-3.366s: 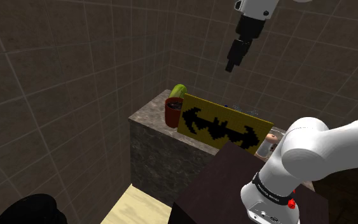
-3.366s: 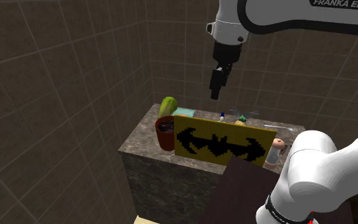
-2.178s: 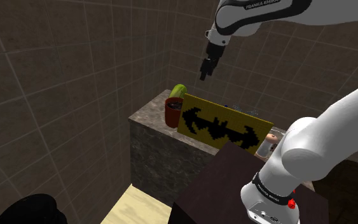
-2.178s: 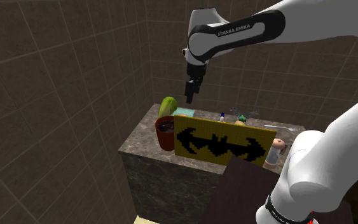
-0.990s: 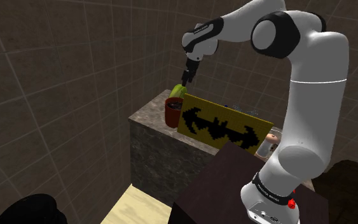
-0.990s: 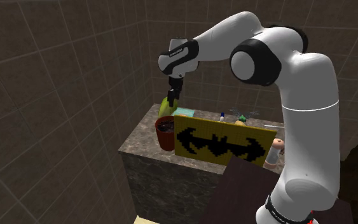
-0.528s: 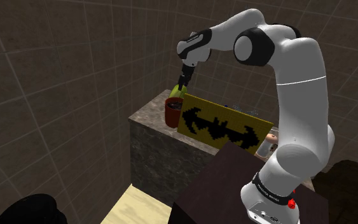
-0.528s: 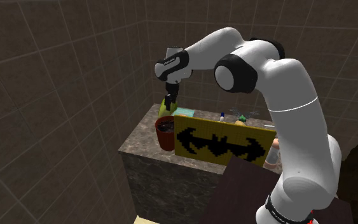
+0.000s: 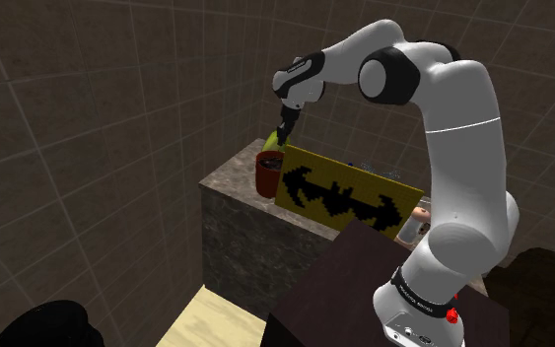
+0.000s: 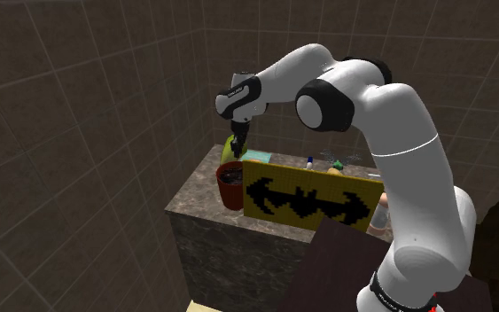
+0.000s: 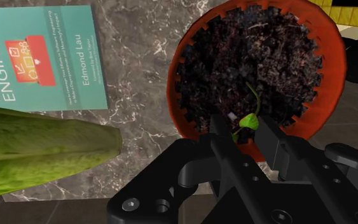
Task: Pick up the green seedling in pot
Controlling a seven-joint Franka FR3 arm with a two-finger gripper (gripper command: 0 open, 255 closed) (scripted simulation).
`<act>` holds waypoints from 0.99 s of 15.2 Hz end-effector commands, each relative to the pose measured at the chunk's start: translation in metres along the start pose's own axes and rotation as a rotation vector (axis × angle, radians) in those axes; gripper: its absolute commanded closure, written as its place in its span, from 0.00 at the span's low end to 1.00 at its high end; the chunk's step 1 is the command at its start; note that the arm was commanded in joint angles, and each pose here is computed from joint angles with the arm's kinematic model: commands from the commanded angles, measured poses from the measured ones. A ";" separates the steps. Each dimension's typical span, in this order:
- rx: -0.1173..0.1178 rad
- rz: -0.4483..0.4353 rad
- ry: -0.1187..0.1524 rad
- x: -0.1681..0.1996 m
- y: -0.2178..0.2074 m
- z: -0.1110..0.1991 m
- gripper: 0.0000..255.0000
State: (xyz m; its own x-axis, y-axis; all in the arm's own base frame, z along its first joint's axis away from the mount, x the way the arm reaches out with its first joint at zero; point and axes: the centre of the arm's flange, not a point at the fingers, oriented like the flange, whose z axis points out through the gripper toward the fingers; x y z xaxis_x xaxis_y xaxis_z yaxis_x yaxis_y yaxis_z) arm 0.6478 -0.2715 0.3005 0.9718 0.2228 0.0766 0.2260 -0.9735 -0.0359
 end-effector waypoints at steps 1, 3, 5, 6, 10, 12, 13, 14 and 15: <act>0.001 0.000 -0.001 0.000 0.000 0.001 1.00; 0.001 0.000 -0.001 0.000 0.000 0.001 1.00; 0.001 0.000 -0.001 0.000 -0.001 0.001 1.00; 0.001 0.000 -0.001 0.000 -0.001 0.001 1.00; 0.001 0.000 -0.001 0.001 -0.001 -0.016 1.00; 0.001 0.000 -0.001 0.001 -0.001 -0.026 1.00; 0.001 0.000 -0.001 0.002 -0.001 -0.031 1.00; 0.001 0.000 -0.001 0.002 -0.002 -0.037 1.00; 0.001 0.000 -0.001 0.003 -0.002 -0.042 1.00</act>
State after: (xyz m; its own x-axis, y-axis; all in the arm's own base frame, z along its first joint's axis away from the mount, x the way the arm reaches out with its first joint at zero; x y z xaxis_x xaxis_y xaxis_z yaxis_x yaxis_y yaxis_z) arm 0.6462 -0.2716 0.3350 0.9721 0.2232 0.0722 0.2263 -0.9733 -0.0388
